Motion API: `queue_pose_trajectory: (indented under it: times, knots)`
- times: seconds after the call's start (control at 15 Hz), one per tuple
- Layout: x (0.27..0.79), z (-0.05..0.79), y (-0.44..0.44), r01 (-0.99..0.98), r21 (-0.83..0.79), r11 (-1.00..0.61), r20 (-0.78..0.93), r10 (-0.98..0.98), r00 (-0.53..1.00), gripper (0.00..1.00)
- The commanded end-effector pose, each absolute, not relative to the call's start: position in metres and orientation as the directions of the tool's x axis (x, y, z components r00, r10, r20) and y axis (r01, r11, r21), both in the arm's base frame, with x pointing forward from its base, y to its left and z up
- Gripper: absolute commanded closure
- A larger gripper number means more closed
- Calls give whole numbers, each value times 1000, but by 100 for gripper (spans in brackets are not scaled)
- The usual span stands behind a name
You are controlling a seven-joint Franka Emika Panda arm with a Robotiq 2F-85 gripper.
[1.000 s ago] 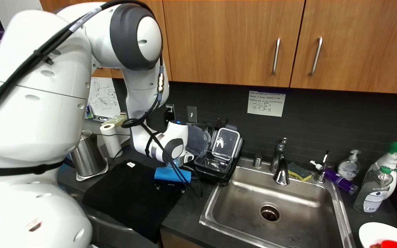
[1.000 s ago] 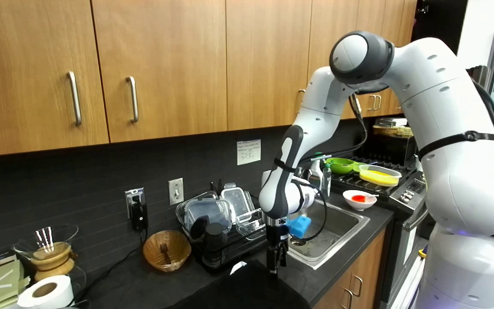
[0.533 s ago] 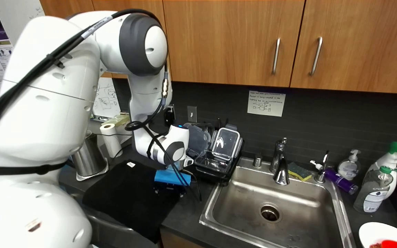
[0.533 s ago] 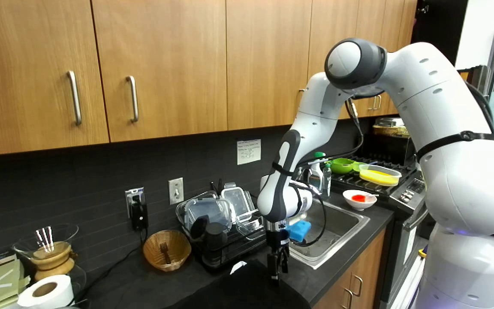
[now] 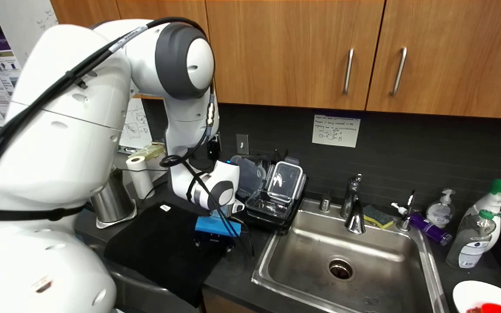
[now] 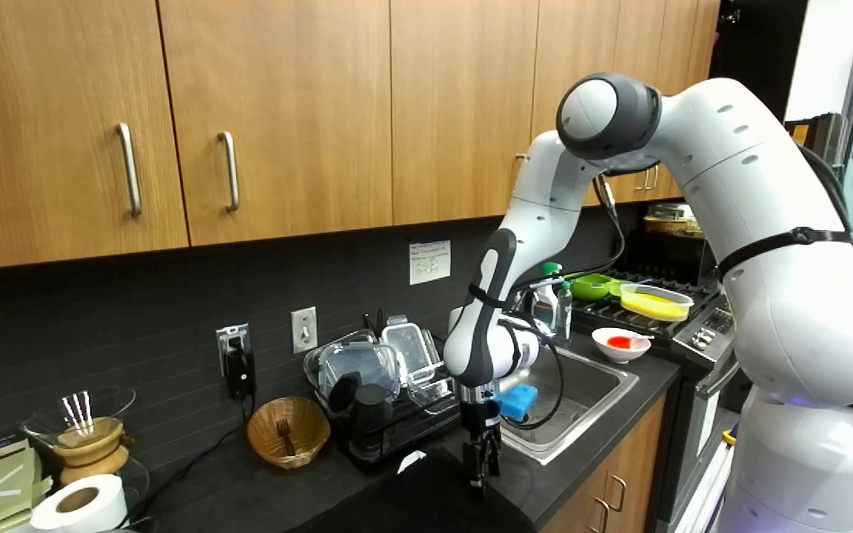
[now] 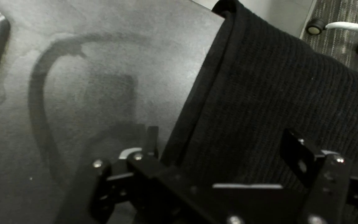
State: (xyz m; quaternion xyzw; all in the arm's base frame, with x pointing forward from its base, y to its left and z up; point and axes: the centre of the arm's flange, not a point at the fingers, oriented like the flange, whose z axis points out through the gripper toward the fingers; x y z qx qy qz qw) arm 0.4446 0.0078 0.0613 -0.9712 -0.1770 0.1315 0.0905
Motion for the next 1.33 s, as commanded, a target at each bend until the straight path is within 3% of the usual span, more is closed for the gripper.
queue_pose_trajectory:
  times: [0.0, 0.2, 0.27, 0.4, 0.47, 0.73, 0.8, 1.27]
  knots:
    - [447, 64, 2, 313, -214, -925, -223, 358, 907, 0]
    - [448, 64, -1, 305, -210, -929, -222, 349, 910, 1]
    - [449, 63, -1, 303, -212, -929, -225, 348, 910, 12]
    - [451, 62, -2, 300, -210, -931, -226, 344, 911, 11]
    - [452, 61, -3, 299, -211, -931, -224, 344, 912, 33]
    - [456, 58, -5, 295, -214, -931, -222, 341, 914, 43]
    - [457, 58, -5, 299, -215, -930, -225, 345, 911, 14]
    - [459, 53, -7, 297, -216, -930, -231, 344, 910, 0]
